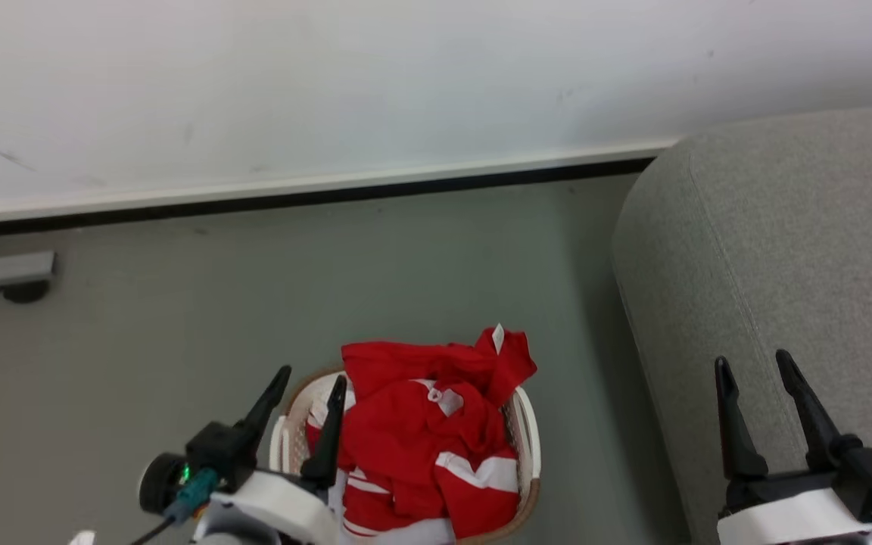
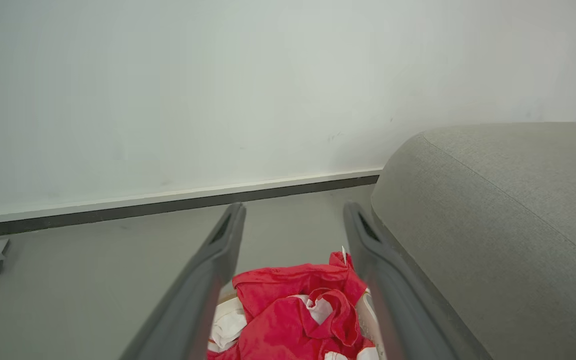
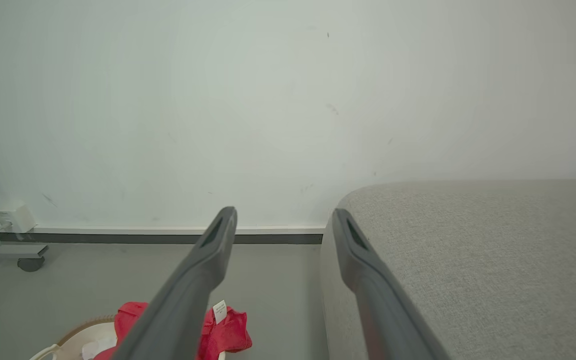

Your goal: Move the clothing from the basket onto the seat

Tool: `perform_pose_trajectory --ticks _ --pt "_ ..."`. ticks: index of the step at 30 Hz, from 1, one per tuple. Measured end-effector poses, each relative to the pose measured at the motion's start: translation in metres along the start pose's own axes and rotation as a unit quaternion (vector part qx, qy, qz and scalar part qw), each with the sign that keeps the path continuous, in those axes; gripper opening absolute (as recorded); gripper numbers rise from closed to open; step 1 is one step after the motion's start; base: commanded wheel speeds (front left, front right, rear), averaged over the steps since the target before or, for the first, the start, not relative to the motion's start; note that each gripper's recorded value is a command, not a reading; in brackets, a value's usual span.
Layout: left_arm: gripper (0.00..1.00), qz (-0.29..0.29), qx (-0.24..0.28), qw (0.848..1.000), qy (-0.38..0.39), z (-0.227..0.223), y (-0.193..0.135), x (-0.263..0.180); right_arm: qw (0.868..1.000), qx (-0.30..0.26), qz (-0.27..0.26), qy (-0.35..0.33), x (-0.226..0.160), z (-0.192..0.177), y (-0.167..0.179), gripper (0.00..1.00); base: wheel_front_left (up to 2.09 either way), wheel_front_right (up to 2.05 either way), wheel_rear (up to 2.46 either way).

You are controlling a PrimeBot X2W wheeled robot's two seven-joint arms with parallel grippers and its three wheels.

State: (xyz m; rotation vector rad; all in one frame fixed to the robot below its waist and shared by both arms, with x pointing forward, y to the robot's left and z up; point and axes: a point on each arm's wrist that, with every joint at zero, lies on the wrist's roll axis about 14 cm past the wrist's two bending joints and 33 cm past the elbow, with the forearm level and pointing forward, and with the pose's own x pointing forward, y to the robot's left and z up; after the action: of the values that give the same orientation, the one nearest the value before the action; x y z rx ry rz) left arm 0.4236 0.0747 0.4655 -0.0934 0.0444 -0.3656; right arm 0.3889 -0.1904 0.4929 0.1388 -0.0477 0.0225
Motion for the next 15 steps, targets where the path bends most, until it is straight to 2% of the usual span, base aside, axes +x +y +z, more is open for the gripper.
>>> perform_pose_trajectory --ticks 9,15 --pt "1.0 -0.094 0.039 0.99 0.101 -0.076 -0.023 0.067 1.0 -0.01 0.011 0.009 0.042 -0.016 0.001 1.0 0.0 0.0 0.0" --pt "1.0 -0.133 0.066 0.965 0.215 -0.151 -0.026 0.088 1.0 -0.013 0.021 0.017 0.065 -0.033 0.002 1.0 0.0 0.0 0.0"
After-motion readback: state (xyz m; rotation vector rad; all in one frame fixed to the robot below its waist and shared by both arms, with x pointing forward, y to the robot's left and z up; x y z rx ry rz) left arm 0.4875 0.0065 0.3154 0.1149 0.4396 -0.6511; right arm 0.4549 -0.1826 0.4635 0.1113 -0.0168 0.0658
